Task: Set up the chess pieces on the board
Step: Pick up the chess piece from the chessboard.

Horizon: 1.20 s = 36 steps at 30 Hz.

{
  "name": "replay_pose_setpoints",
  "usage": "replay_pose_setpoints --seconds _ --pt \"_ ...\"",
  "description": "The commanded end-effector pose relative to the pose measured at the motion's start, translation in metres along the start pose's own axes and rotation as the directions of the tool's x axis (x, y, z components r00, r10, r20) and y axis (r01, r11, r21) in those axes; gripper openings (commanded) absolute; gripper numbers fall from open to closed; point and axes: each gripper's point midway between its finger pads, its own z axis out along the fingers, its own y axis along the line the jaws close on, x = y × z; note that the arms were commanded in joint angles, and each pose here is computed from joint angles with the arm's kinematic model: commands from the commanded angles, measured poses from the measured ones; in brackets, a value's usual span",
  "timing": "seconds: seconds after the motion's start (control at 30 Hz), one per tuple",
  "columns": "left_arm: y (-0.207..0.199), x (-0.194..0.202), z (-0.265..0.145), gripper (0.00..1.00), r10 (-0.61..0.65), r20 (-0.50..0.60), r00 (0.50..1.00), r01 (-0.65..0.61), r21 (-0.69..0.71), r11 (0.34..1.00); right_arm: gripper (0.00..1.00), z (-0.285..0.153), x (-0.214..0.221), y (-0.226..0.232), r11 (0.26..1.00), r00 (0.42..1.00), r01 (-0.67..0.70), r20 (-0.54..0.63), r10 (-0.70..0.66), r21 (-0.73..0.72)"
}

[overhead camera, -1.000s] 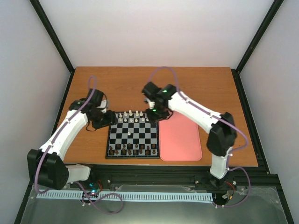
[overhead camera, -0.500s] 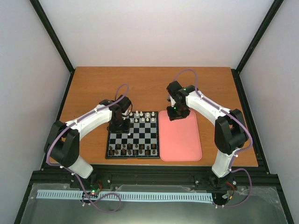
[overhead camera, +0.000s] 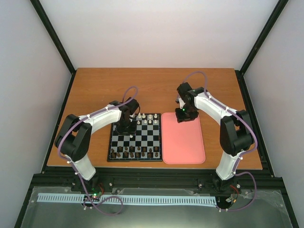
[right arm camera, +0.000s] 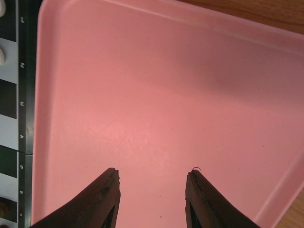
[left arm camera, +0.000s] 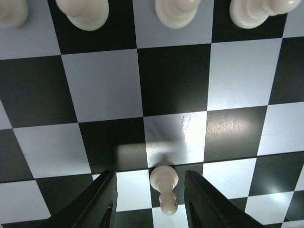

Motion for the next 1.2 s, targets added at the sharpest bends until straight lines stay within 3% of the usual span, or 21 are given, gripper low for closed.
replay_pose_setpoints --seconds 0.0,0.27,0.37,0.87,1.17 --pt "-0.015 -0.013 -0.002 0.41 -0.005 0.031 1.0 0.003 0.038 0.999 0.39 -0.004 0.001 -0.004 1.0 1.0 0.004 0.016 -0.004 -0.018" --pt "-0.016 -0.012 0.0 0.34 0.001 0.018 1.0 -0.002 0.041 0.999 0.39 0.001 0.002 -0.006 1.0 1.0 0.0 0.004 0.0 -0.018" --pt "-0.015 -0.008 -0.001 0.25 0.0 0.009 1.0 -0.001 0.041 0.999 0.4 0.003 0.002 -0.007 1.0 1.0 -0.003 -0.002 0.003 -0.016" --pt "-0.01 0.005 -0.008 0.3 0.011 -0.003 1.0 -0.011 0.051 0.999 0.4 0.005 0.006 -0.011 1.0 1.0 -0.008 -0.013 0.008 0.003" --pt "-0.01 0.012 -0.005 0.26 0.009 -0.021 1.0 -0.007 0.061 0.998 0.4 0.006 0.006 -0.012 1.0 1.0 -0.009 -0.014 0.01 0.005"
